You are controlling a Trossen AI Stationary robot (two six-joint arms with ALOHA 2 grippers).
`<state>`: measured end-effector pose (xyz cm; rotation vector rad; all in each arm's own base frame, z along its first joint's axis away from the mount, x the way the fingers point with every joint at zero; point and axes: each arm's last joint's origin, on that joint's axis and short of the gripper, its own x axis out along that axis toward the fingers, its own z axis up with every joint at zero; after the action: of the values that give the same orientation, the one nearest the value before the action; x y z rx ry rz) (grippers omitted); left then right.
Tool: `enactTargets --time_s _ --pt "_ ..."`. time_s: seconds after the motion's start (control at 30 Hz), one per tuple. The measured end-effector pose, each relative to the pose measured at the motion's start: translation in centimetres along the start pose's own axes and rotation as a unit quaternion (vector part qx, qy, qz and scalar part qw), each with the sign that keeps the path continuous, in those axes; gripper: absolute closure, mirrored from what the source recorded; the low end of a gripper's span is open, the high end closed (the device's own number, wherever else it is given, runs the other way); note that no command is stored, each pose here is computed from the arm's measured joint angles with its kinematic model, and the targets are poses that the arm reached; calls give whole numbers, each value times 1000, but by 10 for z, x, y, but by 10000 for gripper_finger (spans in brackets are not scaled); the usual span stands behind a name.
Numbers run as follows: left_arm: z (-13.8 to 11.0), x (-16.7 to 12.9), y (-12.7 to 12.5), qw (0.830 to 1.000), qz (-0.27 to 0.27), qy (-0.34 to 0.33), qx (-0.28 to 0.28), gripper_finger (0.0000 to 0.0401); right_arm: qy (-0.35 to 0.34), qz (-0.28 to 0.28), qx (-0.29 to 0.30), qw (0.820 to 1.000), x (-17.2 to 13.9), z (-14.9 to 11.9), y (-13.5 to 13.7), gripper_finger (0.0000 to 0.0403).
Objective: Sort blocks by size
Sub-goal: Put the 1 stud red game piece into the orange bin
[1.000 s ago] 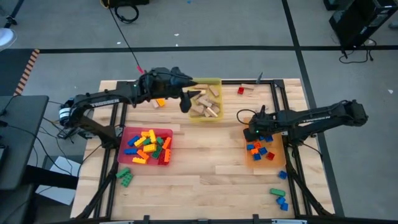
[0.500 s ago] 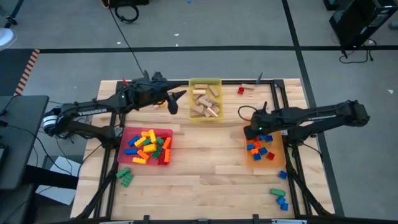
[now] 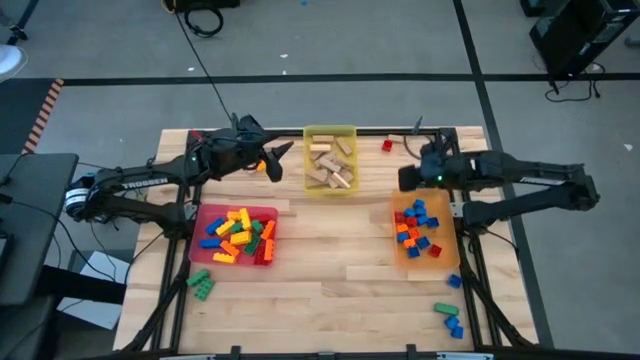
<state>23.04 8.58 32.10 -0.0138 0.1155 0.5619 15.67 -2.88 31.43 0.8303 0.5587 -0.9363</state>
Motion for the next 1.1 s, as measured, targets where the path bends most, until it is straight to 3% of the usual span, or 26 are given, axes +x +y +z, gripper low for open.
enactTargets --time_s 0.23,0.47,0.7,0.87,1.1 --pt "0 2 0 1000 1 -4 2 208 -78 39 16 996 10 32 8 144" --pt "-5 9 -2 1000 1 5 3 208 -84 62 7 995 52 62 17 144" --pt "-6 10 -2 1000 1 11 3 208 -34 18 24 999 91 102 13 144" --pt "-6 10 -2 1000 6 9 3 208 -9 -45 50 998 119 134 7 144" --pt "-10 14 -1 1000 13 20 6 208 72 -156 99 980 168 158 -23 144"
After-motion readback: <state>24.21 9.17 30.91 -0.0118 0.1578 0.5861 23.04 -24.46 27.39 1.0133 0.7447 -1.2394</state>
